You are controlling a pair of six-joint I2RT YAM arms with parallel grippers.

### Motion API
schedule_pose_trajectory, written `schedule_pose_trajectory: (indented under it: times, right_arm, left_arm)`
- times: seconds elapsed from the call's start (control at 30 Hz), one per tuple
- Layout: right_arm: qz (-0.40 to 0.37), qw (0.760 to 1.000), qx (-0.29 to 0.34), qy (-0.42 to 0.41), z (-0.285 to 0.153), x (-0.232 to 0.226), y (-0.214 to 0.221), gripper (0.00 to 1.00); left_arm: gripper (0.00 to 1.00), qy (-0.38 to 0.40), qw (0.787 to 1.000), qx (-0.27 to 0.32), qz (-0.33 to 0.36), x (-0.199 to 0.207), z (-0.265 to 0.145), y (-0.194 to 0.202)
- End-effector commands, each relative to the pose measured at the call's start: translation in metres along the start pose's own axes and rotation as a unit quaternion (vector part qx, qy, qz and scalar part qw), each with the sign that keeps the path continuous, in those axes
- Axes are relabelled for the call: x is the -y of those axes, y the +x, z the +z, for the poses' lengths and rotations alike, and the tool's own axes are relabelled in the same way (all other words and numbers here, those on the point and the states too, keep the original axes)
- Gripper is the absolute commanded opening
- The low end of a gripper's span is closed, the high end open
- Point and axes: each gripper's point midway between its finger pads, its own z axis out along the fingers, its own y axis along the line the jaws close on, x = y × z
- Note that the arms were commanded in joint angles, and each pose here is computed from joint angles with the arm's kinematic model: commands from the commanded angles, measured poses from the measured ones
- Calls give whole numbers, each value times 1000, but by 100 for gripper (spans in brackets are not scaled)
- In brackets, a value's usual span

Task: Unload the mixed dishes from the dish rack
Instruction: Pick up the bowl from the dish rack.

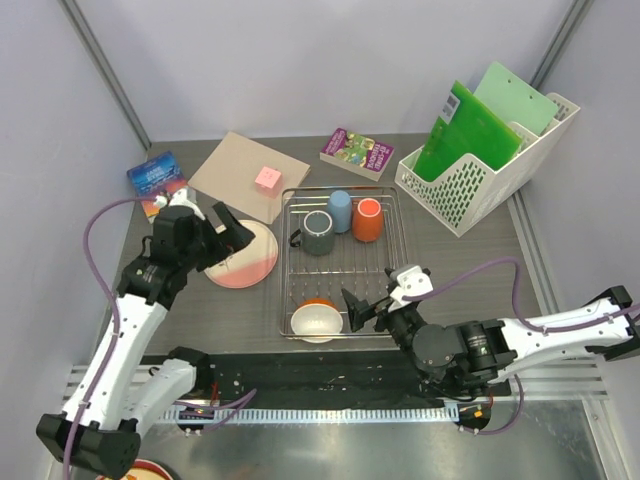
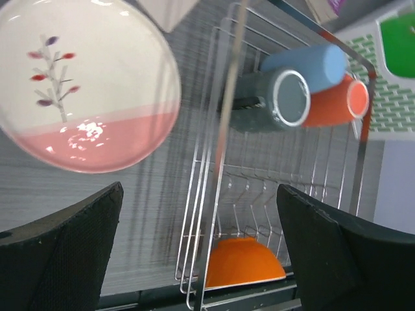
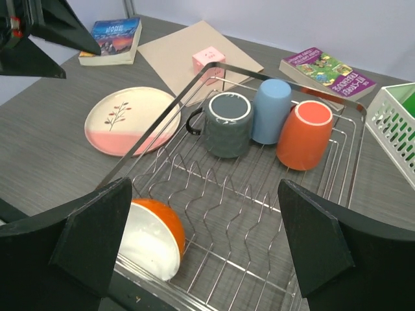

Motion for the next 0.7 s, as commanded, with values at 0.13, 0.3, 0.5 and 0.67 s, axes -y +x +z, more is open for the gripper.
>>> schedule_pose_trajectory:
  times: [0.13,0.3,0.5,0.67]
  right_arm:
    - [86,995,32,28,7,30,-56,100]
    - [96,993,45,44,4,46,-75,100]
    - [90,993,45,58,4,52,-75,100]
    - [88,993,40,63,4,53,-66,100]
  left_arm:
    - [100,151,950,2,274,87,-15,42]
    - [100,179,885,-2,430,117,-19,98]
    - [100,237,797,46,554,145,-26,130]
    - [93,261,757,38,598,142,-20,146]
